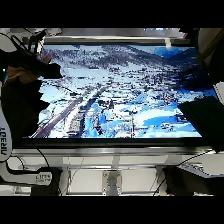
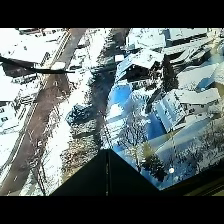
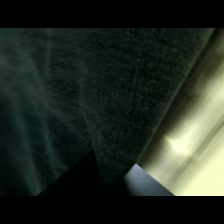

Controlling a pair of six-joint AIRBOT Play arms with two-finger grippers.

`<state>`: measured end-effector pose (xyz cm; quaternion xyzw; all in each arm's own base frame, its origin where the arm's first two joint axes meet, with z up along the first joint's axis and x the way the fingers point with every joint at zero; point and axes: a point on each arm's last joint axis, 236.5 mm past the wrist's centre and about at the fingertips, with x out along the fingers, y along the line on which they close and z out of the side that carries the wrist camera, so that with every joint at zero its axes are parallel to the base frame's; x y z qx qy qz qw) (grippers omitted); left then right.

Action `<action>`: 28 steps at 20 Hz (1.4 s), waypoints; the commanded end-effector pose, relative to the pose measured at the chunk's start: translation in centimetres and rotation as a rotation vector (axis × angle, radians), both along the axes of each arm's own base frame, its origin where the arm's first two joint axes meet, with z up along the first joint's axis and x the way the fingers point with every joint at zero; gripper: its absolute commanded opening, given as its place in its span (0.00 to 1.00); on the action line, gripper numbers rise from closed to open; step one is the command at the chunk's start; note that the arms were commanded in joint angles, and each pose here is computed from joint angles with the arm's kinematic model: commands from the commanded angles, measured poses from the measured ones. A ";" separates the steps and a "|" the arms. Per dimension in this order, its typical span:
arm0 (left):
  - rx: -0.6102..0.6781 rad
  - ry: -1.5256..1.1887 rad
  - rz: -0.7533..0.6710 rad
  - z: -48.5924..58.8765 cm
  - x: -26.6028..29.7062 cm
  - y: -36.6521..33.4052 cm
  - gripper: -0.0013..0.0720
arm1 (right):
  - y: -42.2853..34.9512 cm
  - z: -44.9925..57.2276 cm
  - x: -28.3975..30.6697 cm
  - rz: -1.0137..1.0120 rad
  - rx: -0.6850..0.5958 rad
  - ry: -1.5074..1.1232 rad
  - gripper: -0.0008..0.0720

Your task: Fold the clothes and pants, and hang the long-sleeved shirts on hangers.

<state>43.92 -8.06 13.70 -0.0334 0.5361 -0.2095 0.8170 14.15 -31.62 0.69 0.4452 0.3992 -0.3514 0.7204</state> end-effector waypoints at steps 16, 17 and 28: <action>-0.042 0.001 -0.007 0.4 -0.1 -0.9 0.04 | 24.8 22.0 19.4 0.638 -0.031 -0.885 0.24; -0.041 0.001 -0.007 0.4 -0.1 -0.9 0.05 | 29.8 21.6 20.1 0.803 -0.006 -0.879 0.13; -0.041 0.034 -0.013 0.2 -0.8 -0.9 0.05 | 42.9 14.0 19.0 1.344 -0.206 -0.574 0.05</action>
